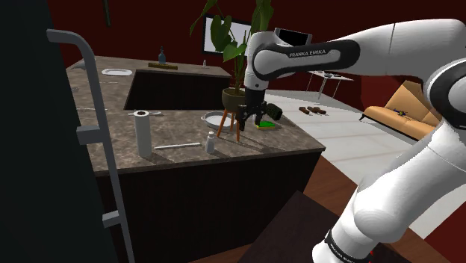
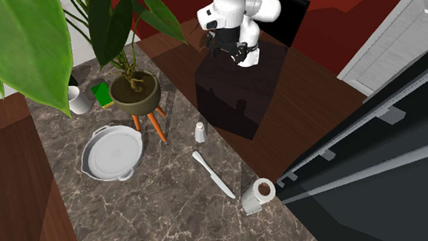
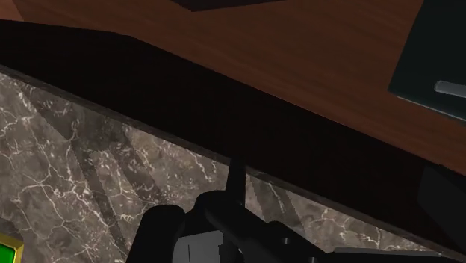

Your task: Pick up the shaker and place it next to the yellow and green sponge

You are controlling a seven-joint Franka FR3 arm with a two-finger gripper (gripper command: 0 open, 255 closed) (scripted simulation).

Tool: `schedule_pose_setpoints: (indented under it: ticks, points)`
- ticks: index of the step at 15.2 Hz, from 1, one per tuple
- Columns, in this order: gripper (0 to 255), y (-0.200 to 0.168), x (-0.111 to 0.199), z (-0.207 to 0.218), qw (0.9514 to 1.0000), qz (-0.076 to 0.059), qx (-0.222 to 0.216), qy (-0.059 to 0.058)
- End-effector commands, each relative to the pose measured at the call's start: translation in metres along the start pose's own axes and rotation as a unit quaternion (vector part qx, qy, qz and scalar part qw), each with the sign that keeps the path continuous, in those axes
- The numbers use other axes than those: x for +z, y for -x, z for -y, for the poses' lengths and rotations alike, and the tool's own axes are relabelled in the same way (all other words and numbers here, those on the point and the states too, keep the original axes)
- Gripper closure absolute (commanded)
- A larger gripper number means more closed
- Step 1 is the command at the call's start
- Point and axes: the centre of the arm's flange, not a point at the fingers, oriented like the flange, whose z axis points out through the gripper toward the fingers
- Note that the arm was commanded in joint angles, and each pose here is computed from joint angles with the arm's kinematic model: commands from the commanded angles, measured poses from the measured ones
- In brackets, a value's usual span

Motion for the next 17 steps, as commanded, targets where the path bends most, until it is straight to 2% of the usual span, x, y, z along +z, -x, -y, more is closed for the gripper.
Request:
schedule_pose_setpoints:
  ticks: [1, 17]
  points:
    - [0, -0.026, 0.01, 0.003, 1.0, 0.001, -0.002, 0.003]
    - [0, -0.223, 0.092, 0.029, 0.9996, 0.012, -0.013, 0.023]
